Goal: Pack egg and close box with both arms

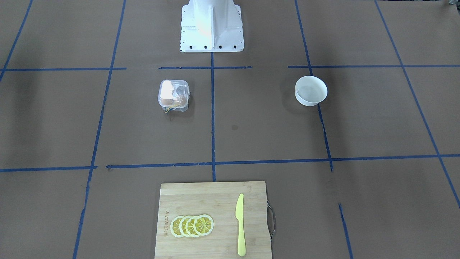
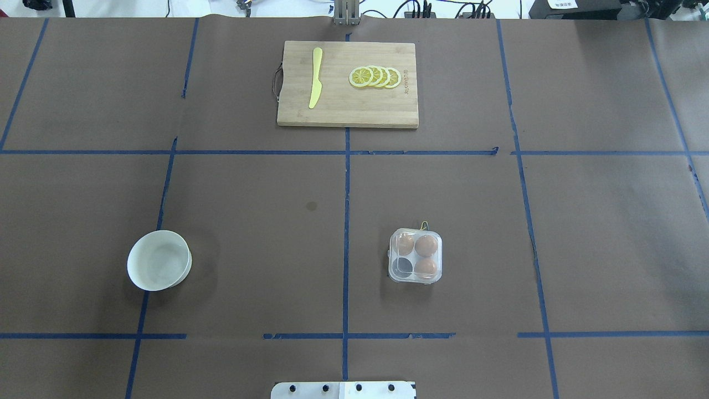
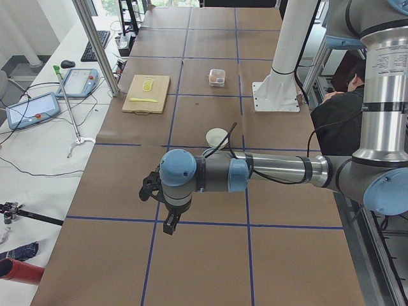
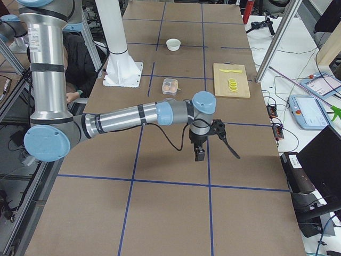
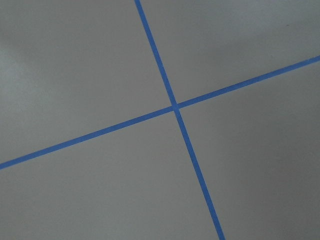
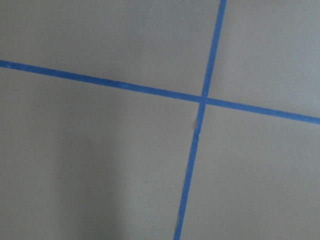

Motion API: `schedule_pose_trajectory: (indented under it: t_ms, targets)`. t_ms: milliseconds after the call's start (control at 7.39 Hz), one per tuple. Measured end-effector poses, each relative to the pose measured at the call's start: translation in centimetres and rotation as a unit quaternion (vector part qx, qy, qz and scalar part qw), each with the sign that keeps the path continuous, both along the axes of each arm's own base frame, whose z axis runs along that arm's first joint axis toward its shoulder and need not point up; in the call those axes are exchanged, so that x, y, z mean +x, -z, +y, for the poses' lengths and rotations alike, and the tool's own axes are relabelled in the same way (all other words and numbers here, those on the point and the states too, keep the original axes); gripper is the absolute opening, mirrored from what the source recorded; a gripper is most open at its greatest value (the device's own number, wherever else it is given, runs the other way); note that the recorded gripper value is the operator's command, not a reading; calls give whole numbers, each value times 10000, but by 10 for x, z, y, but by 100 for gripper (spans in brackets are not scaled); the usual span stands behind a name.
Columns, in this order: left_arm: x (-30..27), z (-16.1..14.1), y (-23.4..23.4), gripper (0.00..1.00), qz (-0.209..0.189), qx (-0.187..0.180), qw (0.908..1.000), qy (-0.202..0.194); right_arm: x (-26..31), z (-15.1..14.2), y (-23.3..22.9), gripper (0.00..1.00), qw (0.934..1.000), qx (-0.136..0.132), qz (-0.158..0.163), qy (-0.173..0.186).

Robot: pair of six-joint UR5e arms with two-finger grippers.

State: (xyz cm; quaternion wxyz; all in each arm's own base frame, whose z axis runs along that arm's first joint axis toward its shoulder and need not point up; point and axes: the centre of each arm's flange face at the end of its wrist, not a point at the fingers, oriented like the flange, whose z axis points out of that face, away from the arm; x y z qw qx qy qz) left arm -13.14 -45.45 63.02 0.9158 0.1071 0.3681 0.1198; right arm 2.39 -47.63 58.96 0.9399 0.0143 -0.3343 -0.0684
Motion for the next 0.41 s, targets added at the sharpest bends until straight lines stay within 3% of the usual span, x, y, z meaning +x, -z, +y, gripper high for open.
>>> schedule_pose_trajectory:
  t_ms: [406]
  targets:
    - [-4,10,-6,100,-227,-34,9997,-9,12,21,-26,100,9996,-278,30,-103]
